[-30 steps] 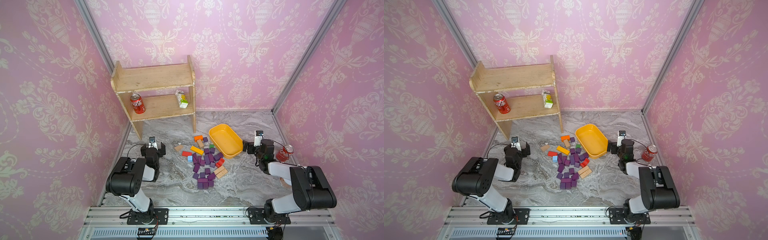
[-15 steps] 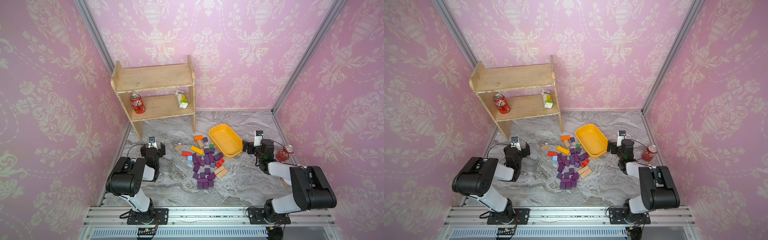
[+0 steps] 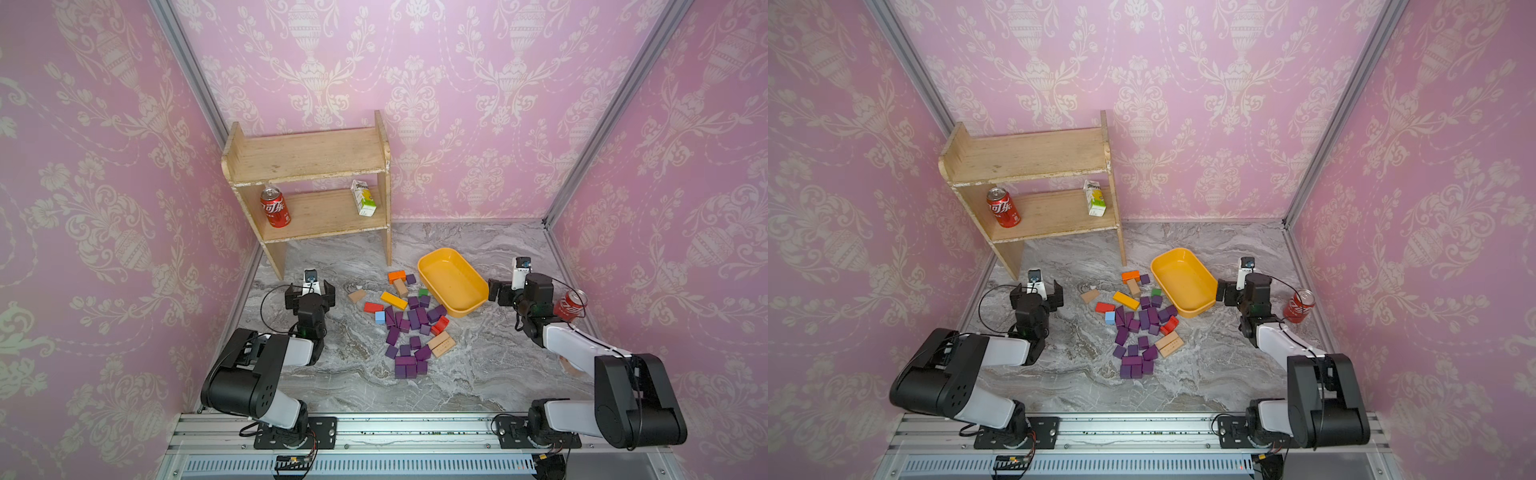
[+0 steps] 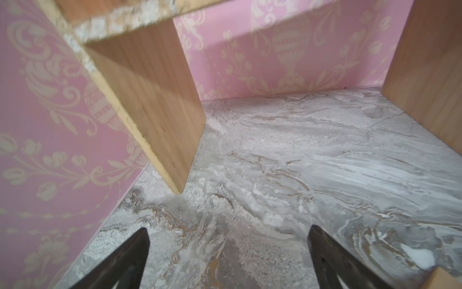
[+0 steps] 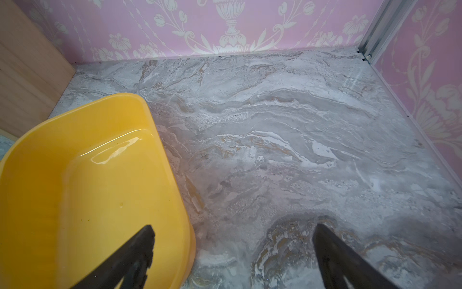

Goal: Pick purple bricks into the storage bin
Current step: Pick up the building block from the center of the board.

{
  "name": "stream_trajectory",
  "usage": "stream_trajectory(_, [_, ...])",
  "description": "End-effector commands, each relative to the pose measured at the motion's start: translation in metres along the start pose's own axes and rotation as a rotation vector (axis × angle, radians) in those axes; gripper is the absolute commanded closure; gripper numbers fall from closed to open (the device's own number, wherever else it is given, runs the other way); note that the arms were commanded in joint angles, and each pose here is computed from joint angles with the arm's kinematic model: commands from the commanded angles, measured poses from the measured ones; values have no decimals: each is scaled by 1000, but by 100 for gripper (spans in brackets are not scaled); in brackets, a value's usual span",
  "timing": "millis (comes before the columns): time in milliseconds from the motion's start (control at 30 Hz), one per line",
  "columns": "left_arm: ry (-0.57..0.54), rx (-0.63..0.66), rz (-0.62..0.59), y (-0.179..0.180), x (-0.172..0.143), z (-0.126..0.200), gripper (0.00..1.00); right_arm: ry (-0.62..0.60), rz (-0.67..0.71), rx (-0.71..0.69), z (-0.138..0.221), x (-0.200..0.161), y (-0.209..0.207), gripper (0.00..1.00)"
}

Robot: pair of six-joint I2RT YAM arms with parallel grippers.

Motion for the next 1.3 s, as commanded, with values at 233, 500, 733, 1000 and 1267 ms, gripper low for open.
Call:
stream_trajectory(233, [128, -180, 67, -31, 27, 39, 1, 308, 56, 241, 37, -23, 92, 0])
stream_trajectory(500, [131, -369, -19, -92, 11, 80, 1, 486, -1, 376, 71, -65, 137, 5])
stream_trajectory(733, [60, -461, 20, -111, 17, 97, 1, 538, -77, 392, 80, -67, 152, 29])
stream_trajectory(1000, [61, -476, -11, -119, 11, 97, 1, 619, -54, 409, 76, -83, 185, 37])
stream_trajectory(1267, [72, -477, -21, -122, 6, 96, 1, 667, -44, 386, 50, -90, 220, 46])
Point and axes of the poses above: each gripper's point midway between its finger pads, its own z axis back along the fingers, its own y axis along the line the jaws close on, x = y × z, the point moved 1 cm from there along z, back along the fingers, and after that the axes turned 1 degree about z, right-handed, at the moved point
